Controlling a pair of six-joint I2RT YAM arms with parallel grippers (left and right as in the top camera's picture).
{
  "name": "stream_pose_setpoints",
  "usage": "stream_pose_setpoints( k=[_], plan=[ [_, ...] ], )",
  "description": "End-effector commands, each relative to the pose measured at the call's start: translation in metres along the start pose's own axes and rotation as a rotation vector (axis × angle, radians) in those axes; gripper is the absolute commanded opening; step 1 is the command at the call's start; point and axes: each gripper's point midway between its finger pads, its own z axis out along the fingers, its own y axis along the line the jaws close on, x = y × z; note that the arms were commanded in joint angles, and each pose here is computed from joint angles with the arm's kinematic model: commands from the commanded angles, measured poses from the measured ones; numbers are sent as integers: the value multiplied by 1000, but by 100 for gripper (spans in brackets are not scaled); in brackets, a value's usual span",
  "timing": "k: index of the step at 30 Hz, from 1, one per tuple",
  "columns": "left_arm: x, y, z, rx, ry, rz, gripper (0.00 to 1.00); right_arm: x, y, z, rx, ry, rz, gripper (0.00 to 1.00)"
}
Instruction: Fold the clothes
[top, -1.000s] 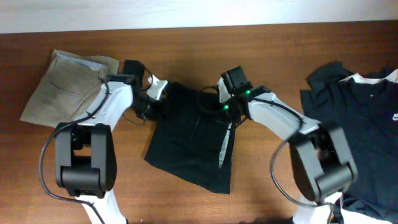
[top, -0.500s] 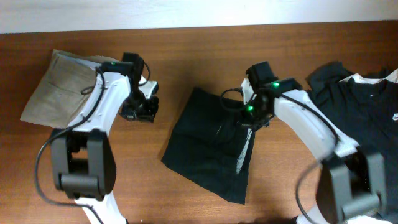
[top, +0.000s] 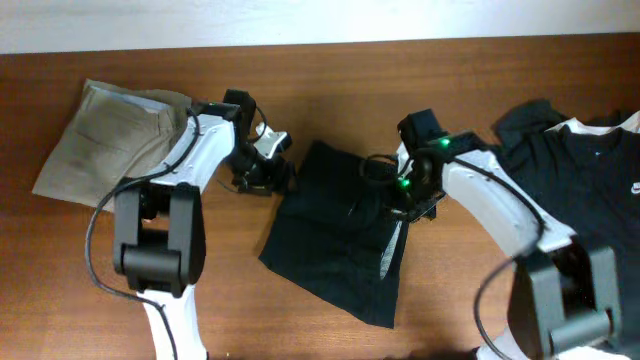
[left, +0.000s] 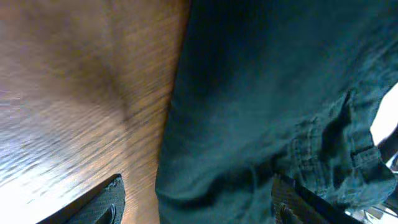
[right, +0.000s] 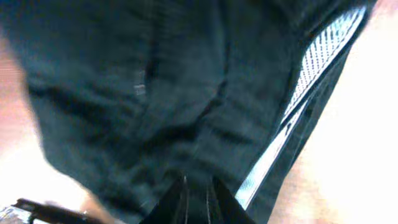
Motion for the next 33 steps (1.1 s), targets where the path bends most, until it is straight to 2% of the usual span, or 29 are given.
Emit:
stream_pose_setpoints(
  k=[1,5,9,11,14,18,24,33],
  plan=[
    [2,0,7,32,14,-1,79,4,-14,24,35,62,56,16],
    [4,14,11,-32,32,-5,83,4,-21,41,53,96,82,16],
    [16,3,31,90,91,-14,83,7,-28,54,67,120,109,16],
    [21,8,43,104,124,-37,83,6,-28,55,66,118,109,16],
    [22,-4,52,188,133,-24,75,5,-27,55,64,114,107,16],
    [27,-23,67,169,171,60,59,5,-27,55,64,113,106,16],
    [31,-10,69,79,199,69,54,6,-28,55,66,117,108,15],
    [34,7,57,88,194,6,55,8,-28,54,69,123,110,15]
  ],
)
